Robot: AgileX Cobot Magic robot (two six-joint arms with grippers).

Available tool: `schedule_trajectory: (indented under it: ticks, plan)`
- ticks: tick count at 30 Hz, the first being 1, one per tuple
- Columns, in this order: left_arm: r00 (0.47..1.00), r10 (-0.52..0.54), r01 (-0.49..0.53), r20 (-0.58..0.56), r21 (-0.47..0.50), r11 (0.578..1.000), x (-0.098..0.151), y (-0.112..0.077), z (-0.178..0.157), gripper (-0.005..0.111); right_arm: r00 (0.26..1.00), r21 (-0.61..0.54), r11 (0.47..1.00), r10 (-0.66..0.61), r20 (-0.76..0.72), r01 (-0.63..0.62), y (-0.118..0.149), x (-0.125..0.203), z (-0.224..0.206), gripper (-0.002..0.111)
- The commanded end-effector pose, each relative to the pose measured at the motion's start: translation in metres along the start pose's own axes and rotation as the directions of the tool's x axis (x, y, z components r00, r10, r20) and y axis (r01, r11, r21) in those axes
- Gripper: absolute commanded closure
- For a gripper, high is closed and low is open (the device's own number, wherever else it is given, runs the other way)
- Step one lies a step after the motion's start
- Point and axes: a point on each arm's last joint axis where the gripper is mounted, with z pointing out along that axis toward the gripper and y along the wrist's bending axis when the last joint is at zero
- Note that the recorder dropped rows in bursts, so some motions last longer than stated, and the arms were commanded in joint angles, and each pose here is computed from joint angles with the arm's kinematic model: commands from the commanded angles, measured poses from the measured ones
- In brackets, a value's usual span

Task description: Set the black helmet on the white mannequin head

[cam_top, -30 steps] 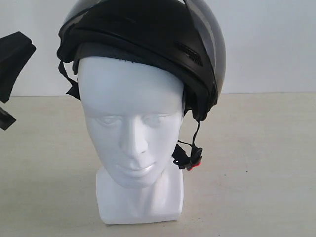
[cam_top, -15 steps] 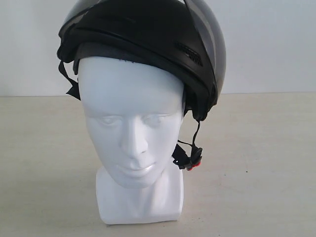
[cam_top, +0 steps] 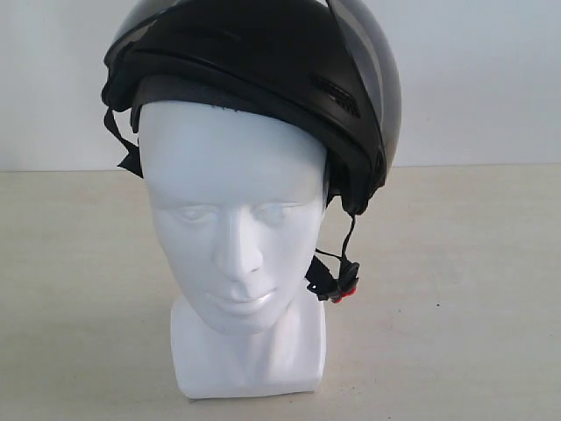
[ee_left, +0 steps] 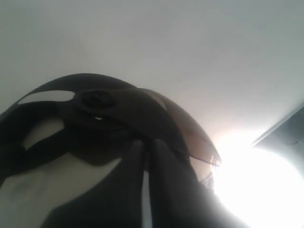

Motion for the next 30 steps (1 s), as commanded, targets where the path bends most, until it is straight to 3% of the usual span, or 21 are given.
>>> schedule_trajectory:
  ticks: [1, 7, 11, 14, 18, 22, 26, 30]
  plan:
    - [0.998, 0.04, -0.042, -0.041, -0.05, 0.998, 0.002, 0.005, -0.005, 0.102, 0.995, 0.002, 0.998, -0.061, 0.08, 0.061, 0.0, -0.007, -0.001, 0.108]
    - [0.998, 0.052, -0.053, -0.018, -0.078, 0.996, -0.002, 0.008, -0.008, 0.102, 0.975, -0.008, 0.998, -0.056, 0.214, 0.059, 0.002, -0.019, -0.003, 0.108]
    - [0.998, 0.057, -0.057, -0.005, -0.088, 0.994, -0.004, 0.009, -0.009, 0.102, 0.859, -0.105, 0.991, 0.125, 0.497, -0.083, 0.004, -0.046, -0.013, 0.108]
    - [0.998, 0.055, -0.054, 0.007, -0.087, 0.995, -0.005, 0.009, -0.009, 0.102, 0.854, -0.137, 0.982, 0.183, 0.487, -0.132, 0.008, -0.07, -0.026, 0.108]
    - [0.998, 0.058, -0.056, 0.036, -0.078, 0.995, -0.008, 0.008, -0.009, 0.102, 0.952, -0.063, 0.996, 0.082, 0.295, -0.066, 0.014, -0.115, -0.034, 0.108]
    - [0.997, 0.052, -0.048, 0.056, -0.072, 0.996, -0.009, 0.007, -0.009, 0.102, 0.995, -0.032, 0.994, 0.099, -0.023, -0.1, 0.022, -0.162, -0.017, 0.108]
    - [0.997, 0.052, -0.048, 0.058, -0.071, 0.996, -0.01, 0.007, -0.009, 0.102, 0.903, 0.015, 0.99, 0.133, -0.407, -0.139, 0.03, -0.184, 0.026, 0.108]
    - [0.995, 0.053, -0.049, 0.08, -0.06, 0.997, -0.013, 0.005, -0.008, 0.102, 0.835, 0.046, 0.984, 0.17, -0.524, -0.172, 0.032, -0.19, 0.074, 0.108]
